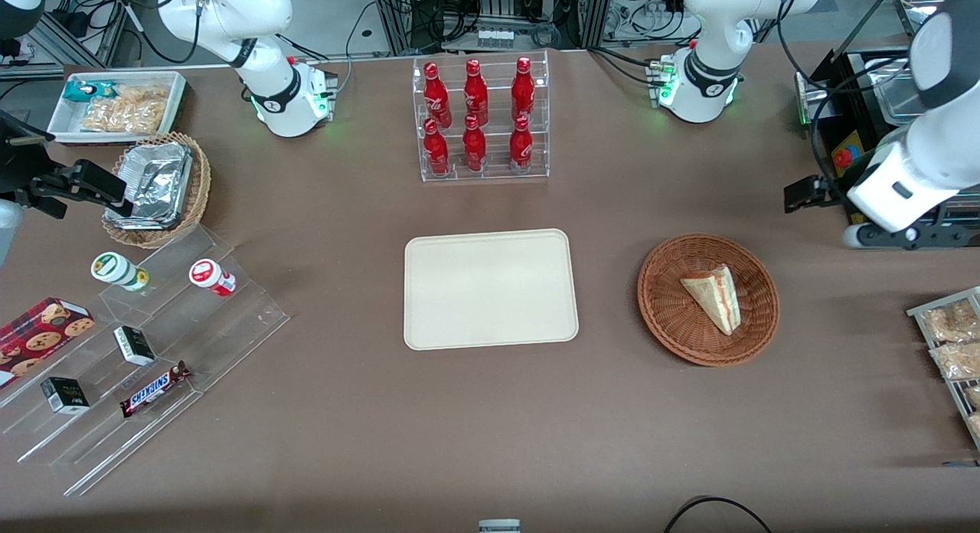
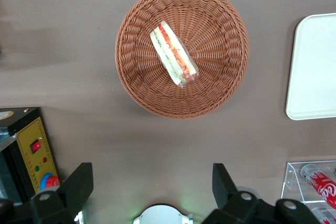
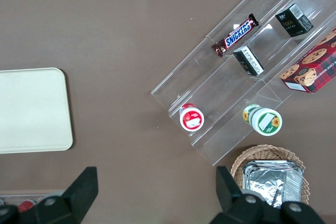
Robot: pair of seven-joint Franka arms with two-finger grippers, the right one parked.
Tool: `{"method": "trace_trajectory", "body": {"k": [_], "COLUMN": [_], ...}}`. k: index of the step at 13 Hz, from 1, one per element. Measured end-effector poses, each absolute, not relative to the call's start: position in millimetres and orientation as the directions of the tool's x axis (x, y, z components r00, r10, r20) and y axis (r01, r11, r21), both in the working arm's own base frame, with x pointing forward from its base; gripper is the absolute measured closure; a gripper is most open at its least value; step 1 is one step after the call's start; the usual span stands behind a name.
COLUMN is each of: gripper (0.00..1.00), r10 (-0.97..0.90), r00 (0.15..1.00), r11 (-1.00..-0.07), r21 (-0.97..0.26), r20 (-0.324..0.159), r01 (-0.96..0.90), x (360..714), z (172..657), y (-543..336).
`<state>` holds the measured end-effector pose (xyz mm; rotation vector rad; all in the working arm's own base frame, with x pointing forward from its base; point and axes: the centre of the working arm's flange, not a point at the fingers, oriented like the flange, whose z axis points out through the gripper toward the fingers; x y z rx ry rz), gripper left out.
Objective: Place sandwich from basket to tray
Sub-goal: 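Move the left gripper over the wrapped sandwich in the wicker basket, then lower the left gripper and close it on the sandwich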
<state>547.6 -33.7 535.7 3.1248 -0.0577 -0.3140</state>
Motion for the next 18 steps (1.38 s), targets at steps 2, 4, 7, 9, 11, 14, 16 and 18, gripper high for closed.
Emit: {"method": "trace_trajectory", "body": {"k": [2, 4, 7, 9, 11, 14, 16, 18], "gripper": [0.00, 0.00, 0.00, 0.00, 0.00, 0.00, 0.00, 0.00], "r10": [-0.044, -0.045, -0.015, -0.002, 0.050, 0.179, 0.292, 0.392], "r00": [0.980, 0.982, 0.990, 0.995, 0.997, 0.984, 0.956, 0.920], "r11": [-0.999, -0.999, -1.000, -1.000, -0.999, -0.984, -0.956, -0.920], "r21": [0.004, 0.004, 0.000, 0.001, 0.001, 0.000, 0.000, 0.002], "r20": [-0.196, -0.181, -0.143, -0.099, -0.059, -0.027, -0.022, -0.015], "r01": [-0.044, -0.045, -0.015, -0.002, 0.050, 0.179, 0.292, 0.392], "x": [549, 547, 542, 537, 531, 526, 527, 530], "z": [506, 471, 421, 393, 371, 354, 346, 334], "y": [-38, -41, -41, -40, -41, -56, -63, -71]}}
